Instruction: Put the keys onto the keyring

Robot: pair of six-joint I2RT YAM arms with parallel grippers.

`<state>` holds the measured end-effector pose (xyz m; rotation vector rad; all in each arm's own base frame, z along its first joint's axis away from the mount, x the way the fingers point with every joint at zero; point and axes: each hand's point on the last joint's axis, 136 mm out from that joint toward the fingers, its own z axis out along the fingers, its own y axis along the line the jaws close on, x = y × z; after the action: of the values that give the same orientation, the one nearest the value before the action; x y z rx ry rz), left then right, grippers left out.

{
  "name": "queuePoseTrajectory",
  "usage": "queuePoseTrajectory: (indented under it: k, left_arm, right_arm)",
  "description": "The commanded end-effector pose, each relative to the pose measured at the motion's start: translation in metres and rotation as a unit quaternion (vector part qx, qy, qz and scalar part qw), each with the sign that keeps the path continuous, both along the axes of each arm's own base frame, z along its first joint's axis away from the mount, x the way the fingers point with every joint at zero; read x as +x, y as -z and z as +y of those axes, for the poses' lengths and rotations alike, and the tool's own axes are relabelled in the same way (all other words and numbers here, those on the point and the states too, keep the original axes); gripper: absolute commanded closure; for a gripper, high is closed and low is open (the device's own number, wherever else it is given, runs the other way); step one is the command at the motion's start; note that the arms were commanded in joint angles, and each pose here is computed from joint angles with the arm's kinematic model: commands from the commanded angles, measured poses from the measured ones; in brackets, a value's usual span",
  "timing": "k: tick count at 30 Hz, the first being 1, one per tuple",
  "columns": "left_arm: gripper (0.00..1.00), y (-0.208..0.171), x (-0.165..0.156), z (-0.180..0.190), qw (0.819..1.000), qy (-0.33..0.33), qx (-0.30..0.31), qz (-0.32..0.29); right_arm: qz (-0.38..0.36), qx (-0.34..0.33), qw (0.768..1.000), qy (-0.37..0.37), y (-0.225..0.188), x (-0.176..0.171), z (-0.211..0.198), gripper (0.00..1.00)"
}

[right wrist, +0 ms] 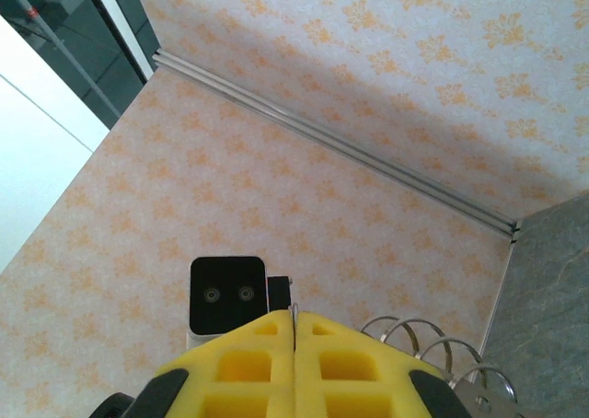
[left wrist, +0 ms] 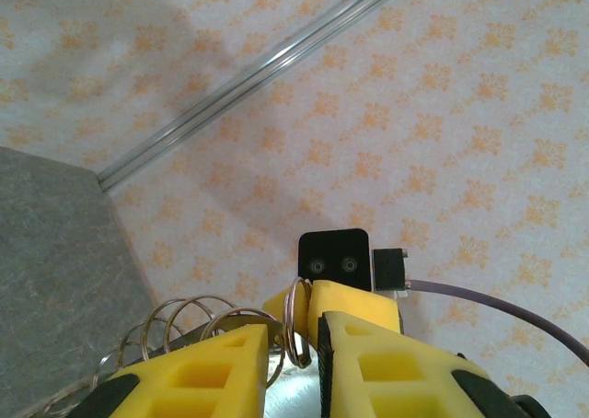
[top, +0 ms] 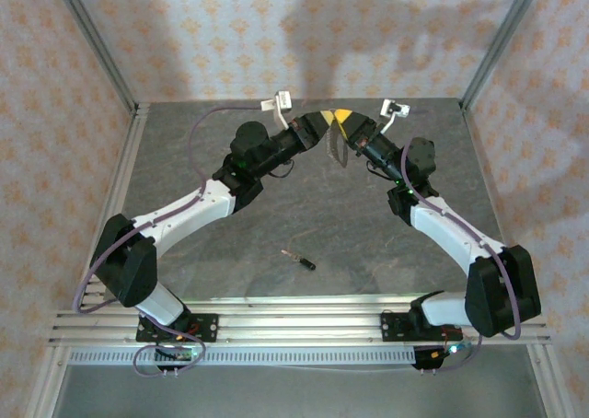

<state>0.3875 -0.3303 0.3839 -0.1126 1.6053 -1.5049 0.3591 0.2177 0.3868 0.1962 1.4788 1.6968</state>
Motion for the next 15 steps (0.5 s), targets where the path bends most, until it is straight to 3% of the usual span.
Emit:
queuePoseTrajectory:
  k: [1, 10, 15]
  left_arm:
    - [0.77, -0.0228, -0.0011, -0.0031, 0.999, -0.002, -0.022, -0.029]
    - [0.78, -0.0228, 0.0023, -0.0067, 0.999, -0.001, -0.022, -0.029]
    - [0.87, -0.0226, 0.002, -0.0095, 0.999, 0.002, -0.023, -0.03]
  right_arm:
    - [-0.035, 0.014, 0.999, -0.002, -0.0158, -0.0077, -0.0008, 1.0]
    - [-0.035, 0.009, 0.999, -0.003, -0.0132, -0.0094, -0.0005, 1.0]
    - [-0.036, 0.004, 0.999, -0.001, -0.0134, -0.0114, -0.0011, 1.0]
